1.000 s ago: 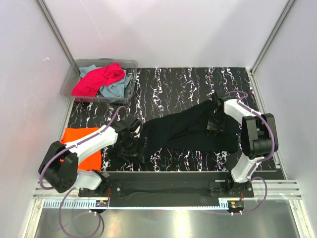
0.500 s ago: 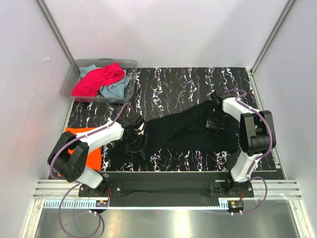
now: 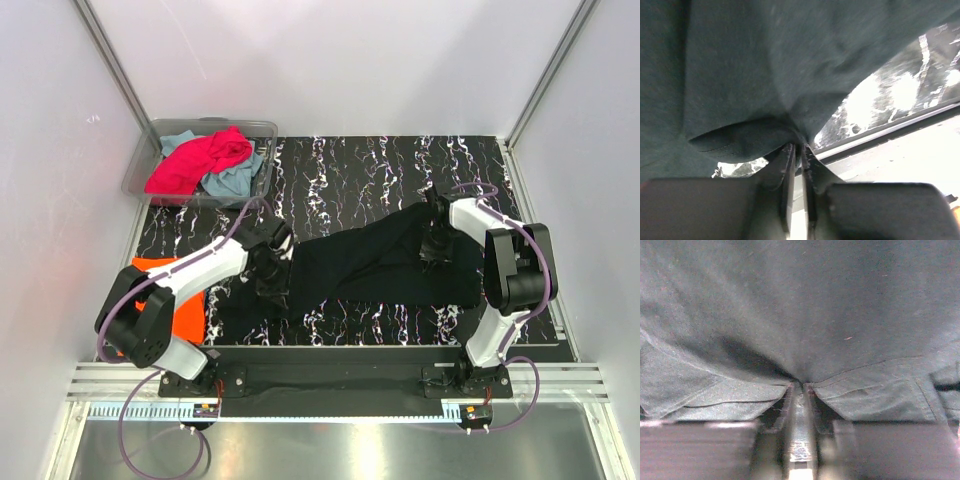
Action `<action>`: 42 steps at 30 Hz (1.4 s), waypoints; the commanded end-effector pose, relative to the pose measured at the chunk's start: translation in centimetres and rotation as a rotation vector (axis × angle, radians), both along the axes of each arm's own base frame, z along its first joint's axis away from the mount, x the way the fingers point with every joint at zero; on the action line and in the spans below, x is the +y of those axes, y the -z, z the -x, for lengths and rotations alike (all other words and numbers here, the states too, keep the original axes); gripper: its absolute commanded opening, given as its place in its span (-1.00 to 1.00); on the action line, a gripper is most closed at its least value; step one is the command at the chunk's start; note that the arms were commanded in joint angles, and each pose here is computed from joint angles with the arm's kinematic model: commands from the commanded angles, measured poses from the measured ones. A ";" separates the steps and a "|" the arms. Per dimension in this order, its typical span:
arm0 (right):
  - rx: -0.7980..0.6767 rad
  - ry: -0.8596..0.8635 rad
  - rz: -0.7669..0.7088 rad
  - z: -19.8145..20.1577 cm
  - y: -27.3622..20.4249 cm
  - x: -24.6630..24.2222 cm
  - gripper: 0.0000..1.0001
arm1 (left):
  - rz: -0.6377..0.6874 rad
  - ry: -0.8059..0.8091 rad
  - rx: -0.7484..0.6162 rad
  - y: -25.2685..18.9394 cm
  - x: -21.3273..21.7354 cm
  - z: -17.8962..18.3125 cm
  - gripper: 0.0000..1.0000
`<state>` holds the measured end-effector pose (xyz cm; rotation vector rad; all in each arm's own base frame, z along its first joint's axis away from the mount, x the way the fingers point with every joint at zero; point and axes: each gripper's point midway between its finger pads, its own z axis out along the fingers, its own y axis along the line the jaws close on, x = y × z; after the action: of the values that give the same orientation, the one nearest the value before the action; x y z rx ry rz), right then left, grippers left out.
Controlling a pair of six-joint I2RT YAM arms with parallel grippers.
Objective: Fold and stack the t-shirts
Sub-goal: Flatten the tshirt out
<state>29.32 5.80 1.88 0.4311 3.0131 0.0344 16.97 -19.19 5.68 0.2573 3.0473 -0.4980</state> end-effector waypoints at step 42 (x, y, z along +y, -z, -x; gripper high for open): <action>-0.097 -0.126 -0.036 1.0 -3.9 4.5 0.00 | 0.338 -0.307 -0.713 -27.8 0.7 -9.4 -1.00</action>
<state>27.03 10.78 6.95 0.2990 2.9257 0.2099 24.51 -18.24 31.71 -0.0727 2.2861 -0.7127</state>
